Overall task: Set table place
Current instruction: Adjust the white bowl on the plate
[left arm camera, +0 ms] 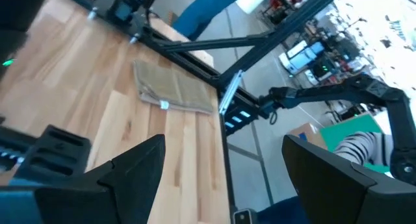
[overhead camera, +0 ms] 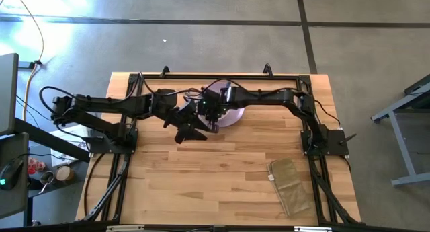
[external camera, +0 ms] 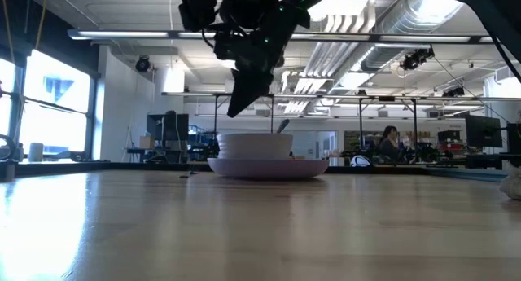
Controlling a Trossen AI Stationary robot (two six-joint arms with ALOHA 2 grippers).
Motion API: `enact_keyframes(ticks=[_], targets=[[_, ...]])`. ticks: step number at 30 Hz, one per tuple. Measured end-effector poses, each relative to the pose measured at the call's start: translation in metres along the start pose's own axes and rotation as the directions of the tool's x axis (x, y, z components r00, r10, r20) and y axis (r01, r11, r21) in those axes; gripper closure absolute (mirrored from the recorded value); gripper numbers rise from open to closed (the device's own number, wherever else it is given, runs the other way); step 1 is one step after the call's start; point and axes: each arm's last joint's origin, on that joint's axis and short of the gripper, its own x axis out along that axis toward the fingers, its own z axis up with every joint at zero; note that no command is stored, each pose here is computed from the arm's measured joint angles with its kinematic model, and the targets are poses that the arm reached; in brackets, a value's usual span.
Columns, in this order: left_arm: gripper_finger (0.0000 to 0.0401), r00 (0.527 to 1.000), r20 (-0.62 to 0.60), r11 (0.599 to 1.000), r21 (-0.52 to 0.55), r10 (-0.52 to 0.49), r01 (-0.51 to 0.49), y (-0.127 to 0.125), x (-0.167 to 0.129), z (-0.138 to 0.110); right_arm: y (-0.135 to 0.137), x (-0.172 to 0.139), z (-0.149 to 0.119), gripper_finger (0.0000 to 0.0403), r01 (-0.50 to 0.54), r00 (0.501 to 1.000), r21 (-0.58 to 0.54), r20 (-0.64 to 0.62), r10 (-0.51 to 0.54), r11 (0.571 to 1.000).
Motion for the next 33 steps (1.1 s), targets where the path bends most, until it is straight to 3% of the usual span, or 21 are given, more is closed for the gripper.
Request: enact_keyframes(ticks=[10, 17, 21, 25, 33], targets=[[0.0103, 0.998, 0.053, 0.998, 0.033, 0.044, -0.046, -0.017, -0.036, -0.001, -0.003, 0.01, -0.007, 0.0403, -0.002, 1.0, 0.085, 0.0, 0.002, 0.996], [0.0103, 0.962, 0.157, 0.973, 0.023, 0.224, -0.23, -0.03, -0.084, -0.01, 0.01, 0.013, -0.002, 0.0403, -0.016, 0.999, 0.069, 0.051, 0.012, 0.998], [0.0103, 0.946, 0.194, 0.963, 0.017, 0.26, -0.269, -0.034, -0.101, -0.014, 0.013, 0.02, 0.004, 0.0403, -0.044, 0.993, 0.09, 0.117, 0.034, 0.995], [0.0103, 0.939, 0.21, 0.959, 0.015, 0.272, -0.282, -0.037, -0.111, -0.017, 0.011, 0.046, -0.002, 0.0403, -0.047, 0.997, 0.112, 0.072, 0.04, 0.993], [0.0103, 0.926, 0.2, 0.946, -0.007, 0.319, -0.324, -0.035, -0.114, -0.021, 0.006, 0.071, -0.009, 0.0403, 0.01, 0.999, 0.093, -0.036, -0.006, 0.996]])
